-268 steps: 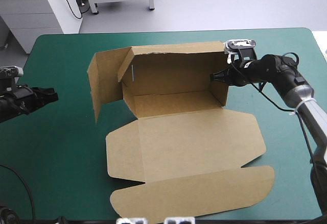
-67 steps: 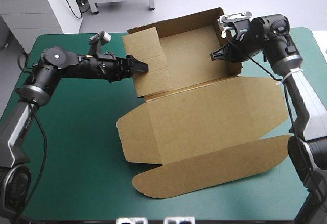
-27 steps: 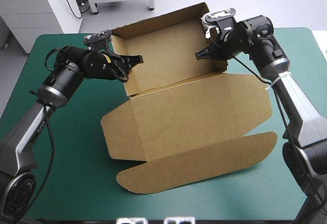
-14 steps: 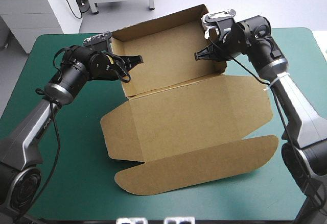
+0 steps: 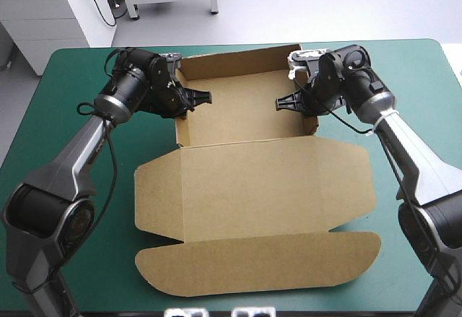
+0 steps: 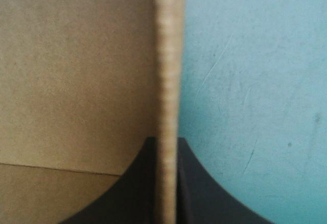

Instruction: Fold the box

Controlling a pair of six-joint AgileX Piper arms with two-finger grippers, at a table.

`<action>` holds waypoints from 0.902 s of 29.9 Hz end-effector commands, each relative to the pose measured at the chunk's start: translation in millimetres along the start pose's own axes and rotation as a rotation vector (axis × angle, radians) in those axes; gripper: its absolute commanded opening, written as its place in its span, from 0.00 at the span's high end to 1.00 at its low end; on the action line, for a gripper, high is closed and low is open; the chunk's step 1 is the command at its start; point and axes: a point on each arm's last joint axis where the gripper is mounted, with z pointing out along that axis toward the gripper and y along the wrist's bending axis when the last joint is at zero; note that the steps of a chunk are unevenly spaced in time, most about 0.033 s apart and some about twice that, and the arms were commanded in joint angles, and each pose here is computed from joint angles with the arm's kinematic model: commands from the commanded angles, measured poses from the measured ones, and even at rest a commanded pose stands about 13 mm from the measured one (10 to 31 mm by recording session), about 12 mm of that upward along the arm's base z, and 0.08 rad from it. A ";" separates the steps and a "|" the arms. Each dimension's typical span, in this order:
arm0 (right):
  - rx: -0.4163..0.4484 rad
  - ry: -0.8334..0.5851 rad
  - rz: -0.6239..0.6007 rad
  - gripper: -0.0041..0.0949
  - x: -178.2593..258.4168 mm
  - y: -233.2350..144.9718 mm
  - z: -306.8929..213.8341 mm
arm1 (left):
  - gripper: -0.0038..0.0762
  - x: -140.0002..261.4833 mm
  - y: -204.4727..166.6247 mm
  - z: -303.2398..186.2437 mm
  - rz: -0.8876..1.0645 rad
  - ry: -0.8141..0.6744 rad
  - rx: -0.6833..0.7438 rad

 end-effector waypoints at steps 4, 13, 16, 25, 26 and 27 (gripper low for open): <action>-0.026 0.020 0.010 0.97 12.2 -1.3 15.2 | 0.96 2.7 -3.4 14.0 0.041 0.099 0.000; -0.102 0.174 0.026 0.97 19.1 8.8 67.1 | 0.96 5.3 -10.0 37.0 0.064 0.147 -0.018; -0.099 0.196 0.027 0.97 20.5 8.8 73.3 | 0.96 5.2 -9.7 37.8 0.065 0.148 -0.021; -0.098 0.173 0.023 0.97 18.0 8.8 73.2 | 0.96 5.1 -9.4 38.8 0.128 0.149 -0.021; -0.100 0.180 0.011 0.97 18.6 8.8 73.1 | 0.96 5.1 -9.4 38.8 0.128 0.149 -0.021; -0.101 0.188 0.000 0.96 19.5 8.8 72.9 | 0.96 5.2 -9.7 38.8 0.127 0.150 -0.018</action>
